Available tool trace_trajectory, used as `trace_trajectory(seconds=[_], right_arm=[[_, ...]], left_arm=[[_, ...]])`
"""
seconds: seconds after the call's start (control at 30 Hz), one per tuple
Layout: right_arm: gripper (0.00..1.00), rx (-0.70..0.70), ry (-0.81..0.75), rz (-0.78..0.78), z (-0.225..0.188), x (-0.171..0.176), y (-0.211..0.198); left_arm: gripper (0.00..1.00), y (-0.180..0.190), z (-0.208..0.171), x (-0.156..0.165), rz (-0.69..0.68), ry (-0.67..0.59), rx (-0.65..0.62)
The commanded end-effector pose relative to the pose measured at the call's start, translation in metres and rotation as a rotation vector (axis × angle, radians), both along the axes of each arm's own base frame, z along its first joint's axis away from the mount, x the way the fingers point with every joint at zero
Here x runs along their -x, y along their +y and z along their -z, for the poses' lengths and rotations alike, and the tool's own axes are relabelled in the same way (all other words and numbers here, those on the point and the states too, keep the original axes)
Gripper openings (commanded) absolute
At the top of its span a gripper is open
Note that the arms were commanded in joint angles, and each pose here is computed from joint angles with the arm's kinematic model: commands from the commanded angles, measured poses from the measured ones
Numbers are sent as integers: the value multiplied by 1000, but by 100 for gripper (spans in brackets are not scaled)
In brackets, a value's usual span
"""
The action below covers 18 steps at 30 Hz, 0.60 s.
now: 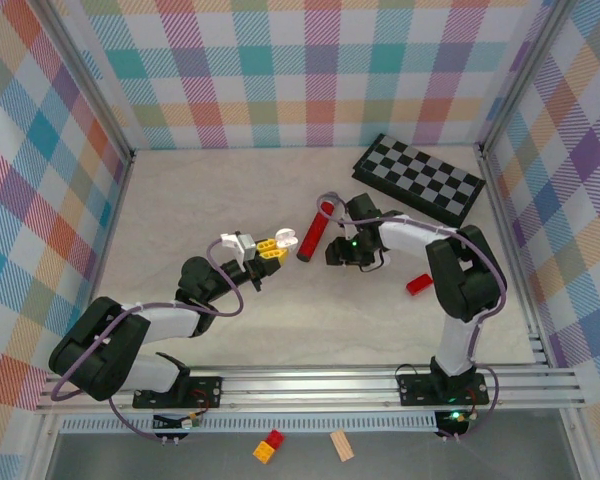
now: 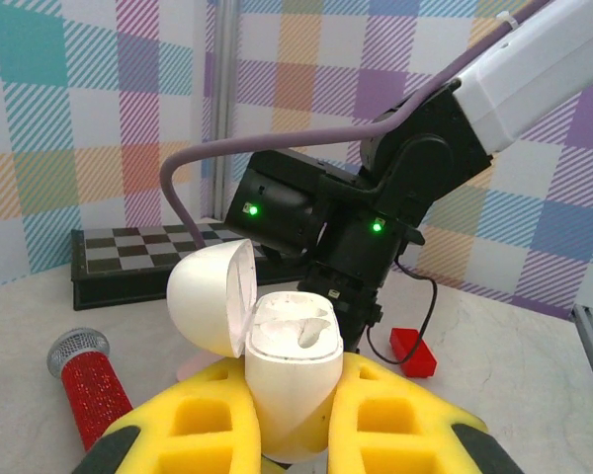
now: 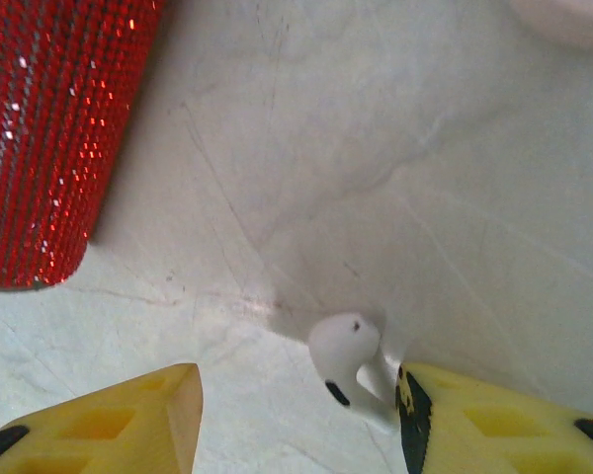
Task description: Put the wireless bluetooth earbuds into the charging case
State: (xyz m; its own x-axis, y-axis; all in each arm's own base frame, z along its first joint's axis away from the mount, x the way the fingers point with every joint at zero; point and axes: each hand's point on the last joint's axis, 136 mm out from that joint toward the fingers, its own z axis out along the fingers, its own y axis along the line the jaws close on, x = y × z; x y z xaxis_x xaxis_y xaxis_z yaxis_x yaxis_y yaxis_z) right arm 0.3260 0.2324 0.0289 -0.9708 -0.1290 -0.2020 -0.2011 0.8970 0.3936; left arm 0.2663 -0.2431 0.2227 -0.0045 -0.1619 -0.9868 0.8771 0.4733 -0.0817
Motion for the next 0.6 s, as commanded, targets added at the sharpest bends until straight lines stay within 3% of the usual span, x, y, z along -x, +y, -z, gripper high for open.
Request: trace_trajectory(seconds=[0.0,0.3,0.57], right_arm=[[56,25,-15,-2,-14,3,-4],[56,184,-29,-23,-21,-10,-14],[58,306,71,-123,-14,-8,-9]], left_arm=[[0,4,-10,-1,-14,-75,0],[0,14,12,-15,-20,-38,-45],[0,32,20,-17,-47,-31,-62]])
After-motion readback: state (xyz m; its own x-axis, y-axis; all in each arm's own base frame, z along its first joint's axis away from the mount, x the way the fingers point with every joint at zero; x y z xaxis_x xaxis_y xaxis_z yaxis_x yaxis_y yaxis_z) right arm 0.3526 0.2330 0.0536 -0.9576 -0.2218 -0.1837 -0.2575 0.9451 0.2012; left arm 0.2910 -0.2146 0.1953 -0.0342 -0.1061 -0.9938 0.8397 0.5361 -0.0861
